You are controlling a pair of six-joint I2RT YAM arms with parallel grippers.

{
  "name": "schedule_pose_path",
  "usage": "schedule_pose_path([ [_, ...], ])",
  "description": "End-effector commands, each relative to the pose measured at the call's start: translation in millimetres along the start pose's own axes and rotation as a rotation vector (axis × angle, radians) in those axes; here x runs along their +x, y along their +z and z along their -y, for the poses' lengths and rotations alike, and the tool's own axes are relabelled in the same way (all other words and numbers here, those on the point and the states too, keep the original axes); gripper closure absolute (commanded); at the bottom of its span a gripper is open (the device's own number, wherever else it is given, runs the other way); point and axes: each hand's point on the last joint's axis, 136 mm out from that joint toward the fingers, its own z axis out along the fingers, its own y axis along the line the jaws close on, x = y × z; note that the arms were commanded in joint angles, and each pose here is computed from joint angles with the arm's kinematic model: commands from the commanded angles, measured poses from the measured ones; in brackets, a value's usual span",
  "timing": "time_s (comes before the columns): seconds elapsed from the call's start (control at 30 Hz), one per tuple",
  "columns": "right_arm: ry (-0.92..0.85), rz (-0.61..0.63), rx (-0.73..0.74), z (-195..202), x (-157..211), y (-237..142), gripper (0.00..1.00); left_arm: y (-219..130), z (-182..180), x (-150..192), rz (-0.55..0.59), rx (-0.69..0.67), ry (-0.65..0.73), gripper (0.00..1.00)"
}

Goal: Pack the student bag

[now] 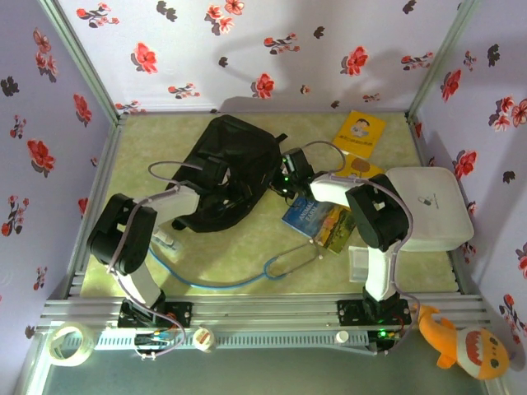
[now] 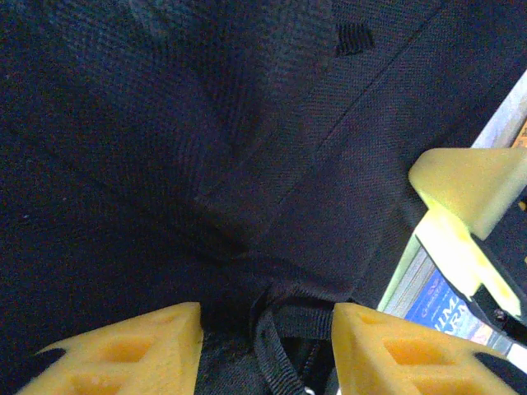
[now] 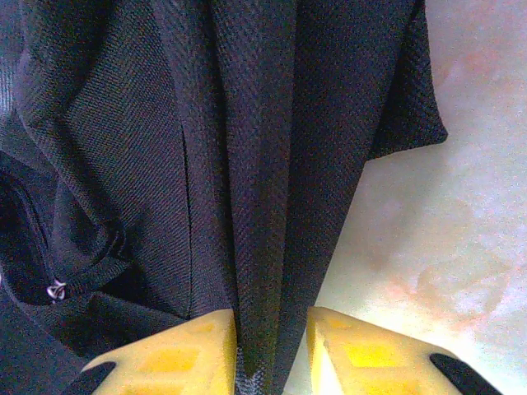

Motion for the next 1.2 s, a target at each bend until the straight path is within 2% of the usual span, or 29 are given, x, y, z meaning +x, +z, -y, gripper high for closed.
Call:
schedule_pose_path([
  [0.0, 0.026, -0.043, 0.035, 12.2, 17.3, -0.2, 0.73, 4.0, 15.7, -5.2, 0.007, 0.042, -0.002, 0.56],
  [0.27, 0.028, -0.041, 0.042, 15.2, 18.6, -0.8, 0.73, 12.4, 22.8, -6.4, 0.000, 0.057, -0.007, 0.57],
  [0.37, 0.024, -0.039, 0.046, 16.2, 18.5, -1.2, 0.73, 12.5, 27.4, -8.1, 0.007, 0.077, -0.007, 0.60],
  [0.47, 0.022, -0.035, 0.051, 16.7, 18.0, -1.9, 0.73, 12.0, 28.9, -9.6, 0.011, 0.081, -0.003, 0.68],
  [0.63, 0.022, -0.036, 0.057, 19.0, 18.9, -1.8, 0.75, 13.0, 26.0, -7.6, 0.003, 0.071, -0.001, 0.73],
  [0.8, 0.022, -0.032, 0.061, 19.5, 18.4, -2.6, 0.75, 4.3, 25.6, -5.9, 0.007, 0.070, 0.015, 0.72],
  [0.97, 0.019, -0.032, 0.058, 18.5, 18.1, -2.7, 0.75, -1.4, 16.5, 2.7, 0.004, 0.069, 0.009, 0.63],
  [1.17, 0.026, -0.034, 0.052, 18.7, 18.6, -0.9, 0.75, -2.9, 11.8, 7.2, -0.011, 0.067, -0.003, 0.64],
])
